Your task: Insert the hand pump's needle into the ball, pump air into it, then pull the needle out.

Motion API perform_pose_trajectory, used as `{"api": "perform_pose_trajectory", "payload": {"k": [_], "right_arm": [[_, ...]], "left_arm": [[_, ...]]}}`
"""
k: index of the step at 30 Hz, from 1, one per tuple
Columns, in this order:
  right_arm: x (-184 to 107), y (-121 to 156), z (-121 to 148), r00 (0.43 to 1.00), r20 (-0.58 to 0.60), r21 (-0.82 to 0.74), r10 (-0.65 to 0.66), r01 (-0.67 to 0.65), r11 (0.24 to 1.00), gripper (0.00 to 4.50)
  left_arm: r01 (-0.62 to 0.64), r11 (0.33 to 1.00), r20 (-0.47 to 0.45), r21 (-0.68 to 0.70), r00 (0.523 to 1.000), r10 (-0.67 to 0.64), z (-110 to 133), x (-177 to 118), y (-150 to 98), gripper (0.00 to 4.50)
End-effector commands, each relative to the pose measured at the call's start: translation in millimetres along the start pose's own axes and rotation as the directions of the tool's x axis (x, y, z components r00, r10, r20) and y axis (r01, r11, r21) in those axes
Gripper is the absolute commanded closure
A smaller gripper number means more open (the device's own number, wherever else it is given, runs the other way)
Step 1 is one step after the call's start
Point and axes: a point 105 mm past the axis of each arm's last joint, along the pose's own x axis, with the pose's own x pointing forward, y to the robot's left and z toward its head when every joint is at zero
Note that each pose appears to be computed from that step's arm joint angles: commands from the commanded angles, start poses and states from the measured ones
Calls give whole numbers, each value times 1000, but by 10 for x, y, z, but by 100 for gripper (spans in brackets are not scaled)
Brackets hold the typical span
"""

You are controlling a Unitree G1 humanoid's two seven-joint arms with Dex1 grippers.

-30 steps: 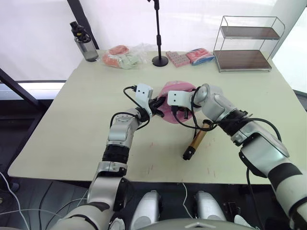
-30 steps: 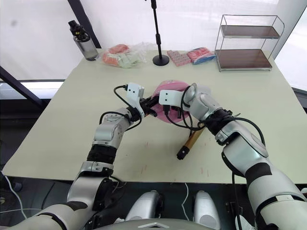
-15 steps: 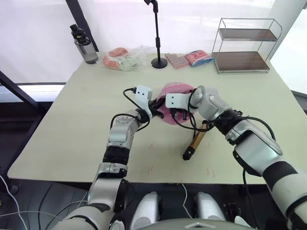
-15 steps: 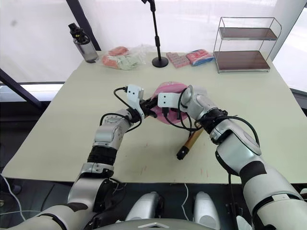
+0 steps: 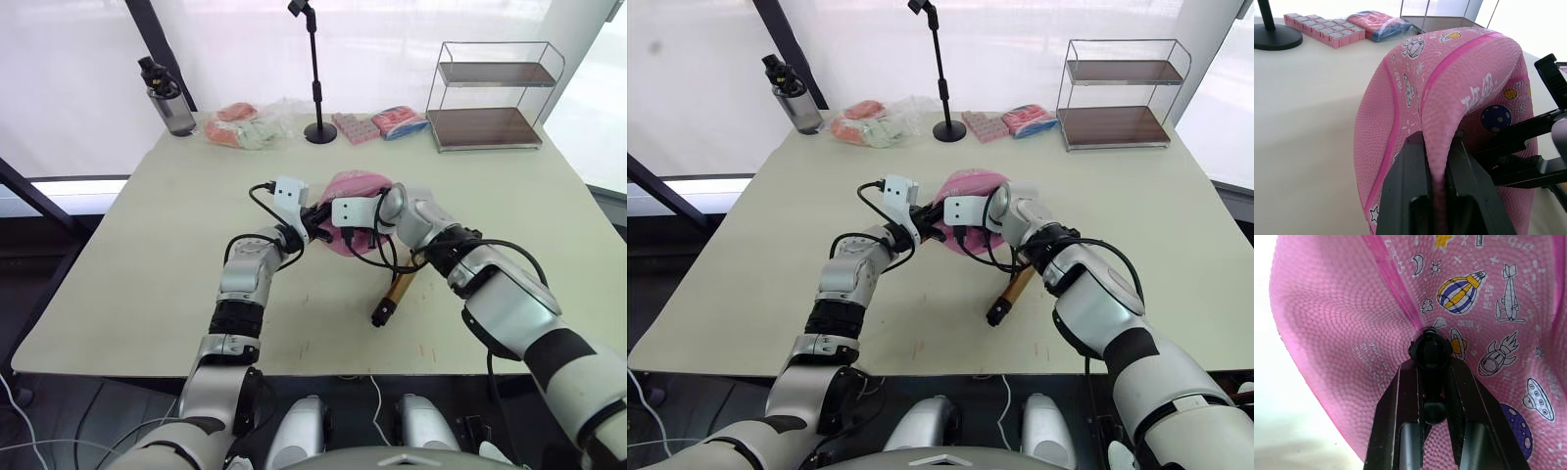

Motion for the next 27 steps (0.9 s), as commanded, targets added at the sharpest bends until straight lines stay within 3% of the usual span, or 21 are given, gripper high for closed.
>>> {"api": "perform_pose_trajectory", "payload": {"k": [1, 8, 20, 27], "right_arm": [[159, 412, -985, 942, -323, 99, 94, -65, 993, 443], [180, 430, -949, 946, -309, 97, 98, -71, 993, 443], [82, 181, -590, 997, -73, 270, 27, -6, 963, 443], [-79, 106, -560, 999, -52, 346, -15, 32, 938, 443]], "left_arm": [[56, 998, -43, -43, 997, -58, -168, 8, -123, 450], [54, 998, -43, -44, 998, -56, -174, 6, -125, 450], [58, 998, -44, -38, 997, -60, -175, 14, -130, 450], [63, 997, -43, -37, 997, -65, -176, 16, -139, 450]]}}
